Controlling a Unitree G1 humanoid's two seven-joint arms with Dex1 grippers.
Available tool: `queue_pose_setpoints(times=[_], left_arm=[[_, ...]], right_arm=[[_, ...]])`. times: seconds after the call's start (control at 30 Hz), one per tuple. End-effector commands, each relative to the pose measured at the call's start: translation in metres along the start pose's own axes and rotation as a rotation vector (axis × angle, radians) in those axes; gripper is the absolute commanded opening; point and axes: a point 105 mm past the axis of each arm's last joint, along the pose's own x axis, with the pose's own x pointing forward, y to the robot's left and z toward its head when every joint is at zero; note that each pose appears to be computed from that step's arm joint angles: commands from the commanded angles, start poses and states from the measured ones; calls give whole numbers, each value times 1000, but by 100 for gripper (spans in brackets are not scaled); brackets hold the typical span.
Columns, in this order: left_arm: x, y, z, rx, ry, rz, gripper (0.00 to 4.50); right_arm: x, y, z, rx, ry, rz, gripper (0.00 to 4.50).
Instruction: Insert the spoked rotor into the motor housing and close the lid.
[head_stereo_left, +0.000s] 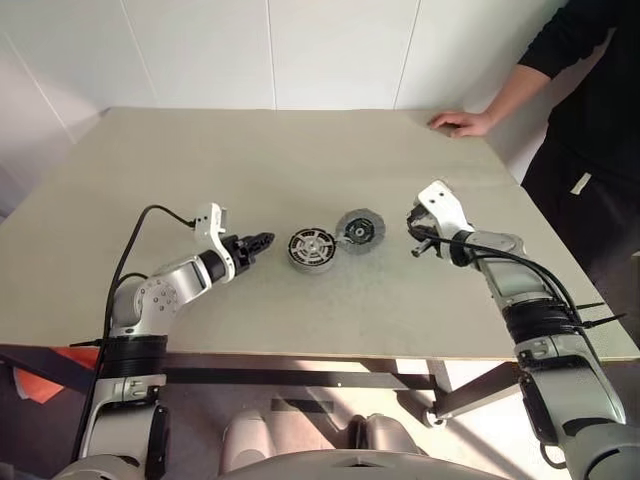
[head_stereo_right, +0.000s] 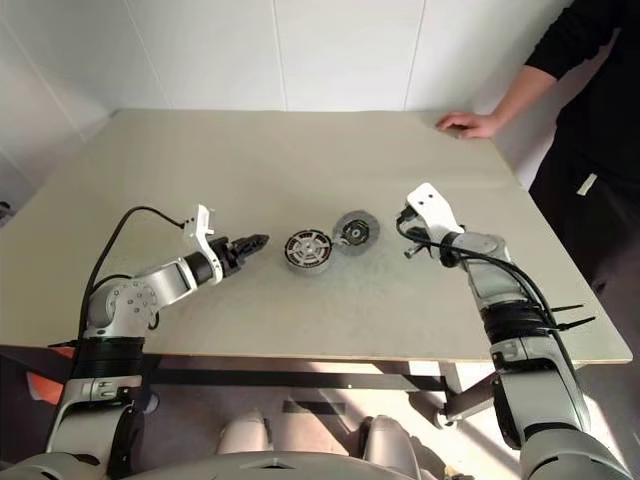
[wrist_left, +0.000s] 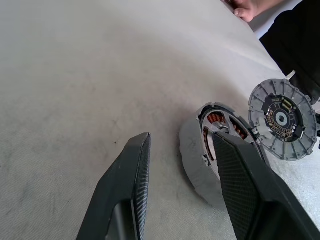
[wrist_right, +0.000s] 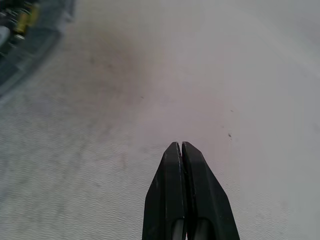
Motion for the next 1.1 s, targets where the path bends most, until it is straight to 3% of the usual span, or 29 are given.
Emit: queue_pose_setpoints(times=[0.03,0.43,0.53,0.67,0.93,1.1], left_arm=[[2,-6,12,40,-16,-15,209],[-12,23,32,32,-83,97,209],[-11,23,29,29,-79,102,209],[-11,21,26,15,-90,106,209],[-10,20,30,14,-100,111,209],[-9,20,28,17,-92,112,209]], right_arm=[[4,20,33,-8,-102,47,2],[14,90,100,19,-267,283,2],[19,106,106,14,-277,322,2],[34,132,92,19,-233,378,2],[57,129,65,72,-174,333,2],[35,117,108,110,-412,362,2]])
